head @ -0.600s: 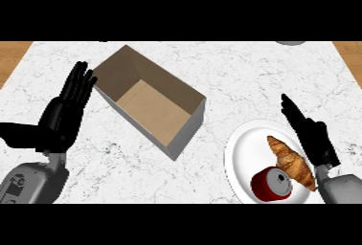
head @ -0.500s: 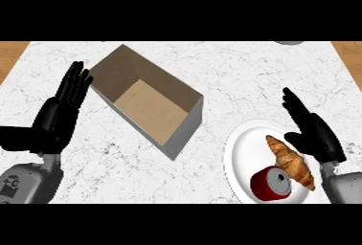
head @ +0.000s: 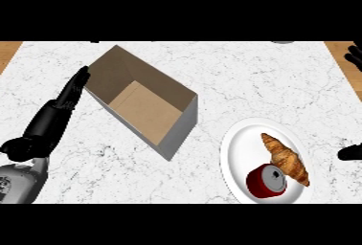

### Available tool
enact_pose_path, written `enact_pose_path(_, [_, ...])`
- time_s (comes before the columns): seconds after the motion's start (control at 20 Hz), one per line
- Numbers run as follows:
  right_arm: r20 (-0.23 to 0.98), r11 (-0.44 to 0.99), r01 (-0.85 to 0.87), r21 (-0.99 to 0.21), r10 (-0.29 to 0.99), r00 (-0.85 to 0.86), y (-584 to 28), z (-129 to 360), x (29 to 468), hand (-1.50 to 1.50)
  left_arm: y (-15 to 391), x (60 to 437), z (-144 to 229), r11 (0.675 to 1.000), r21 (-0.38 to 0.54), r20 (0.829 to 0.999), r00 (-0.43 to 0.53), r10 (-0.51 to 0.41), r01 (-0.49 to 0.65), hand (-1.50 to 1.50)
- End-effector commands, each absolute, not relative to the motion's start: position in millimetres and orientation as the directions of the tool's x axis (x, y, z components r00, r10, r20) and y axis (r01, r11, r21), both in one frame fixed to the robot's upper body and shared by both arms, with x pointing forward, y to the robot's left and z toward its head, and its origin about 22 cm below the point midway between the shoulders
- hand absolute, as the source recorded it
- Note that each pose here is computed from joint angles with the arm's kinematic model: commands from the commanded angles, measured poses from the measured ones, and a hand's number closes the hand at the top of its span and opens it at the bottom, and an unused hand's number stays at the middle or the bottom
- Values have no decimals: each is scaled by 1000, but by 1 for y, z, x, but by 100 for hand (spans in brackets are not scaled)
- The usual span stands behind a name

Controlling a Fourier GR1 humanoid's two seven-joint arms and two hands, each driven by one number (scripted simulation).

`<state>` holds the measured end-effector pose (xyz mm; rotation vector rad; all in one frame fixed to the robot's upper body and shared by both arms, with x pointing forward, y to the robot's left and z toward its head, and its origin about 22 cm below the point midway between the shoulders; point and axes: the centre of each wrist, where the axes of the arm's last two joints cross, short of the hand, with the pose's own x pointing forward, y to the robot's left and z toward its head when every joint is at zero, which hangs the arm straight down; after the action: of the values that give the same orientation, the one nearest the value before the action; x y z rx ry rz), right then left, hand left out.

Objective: Pick the can from the plate and place it in the cardboard box

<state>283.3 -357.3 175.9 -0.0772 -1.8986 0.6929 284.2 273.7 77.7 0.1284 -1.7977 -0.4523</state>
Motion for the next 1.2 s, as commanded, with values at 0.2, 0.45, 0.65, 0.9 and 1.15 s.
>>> enact_pose_path(0.2, [596, 595, -288, -750, 420, -684, -368, 193, 257, -150, 276, 277, 60, 895, 399, 905, -246, -348, 200, 0])
enact_pose_path(0.45, [483, 381, -313, -870, 539, -690, -379, 221, 255, -150, 268, 287, 73, 899, 387, 911, -238, -338, 207, 0])
enact_pose_path(0.65, [348, 148, -330, -932, 613, -709, -340, 244, 241, -150, 282, 287, 69, 896, 400, 903, -252, -348, 194, 0])
enact_pose_path(0.9, [274, -15, -365, -931, 629, -727, -293, 233, 208, -150, 270, 275, 53, 899, 389, 909, -241, -340, 201, 0])
enact_pose_path(1.15, [163, -125, -337, -933, 690, -706, -272, 238, 184, -150, 266, 284, 46, 895, 402, 905, -232, -357, 194, 0])
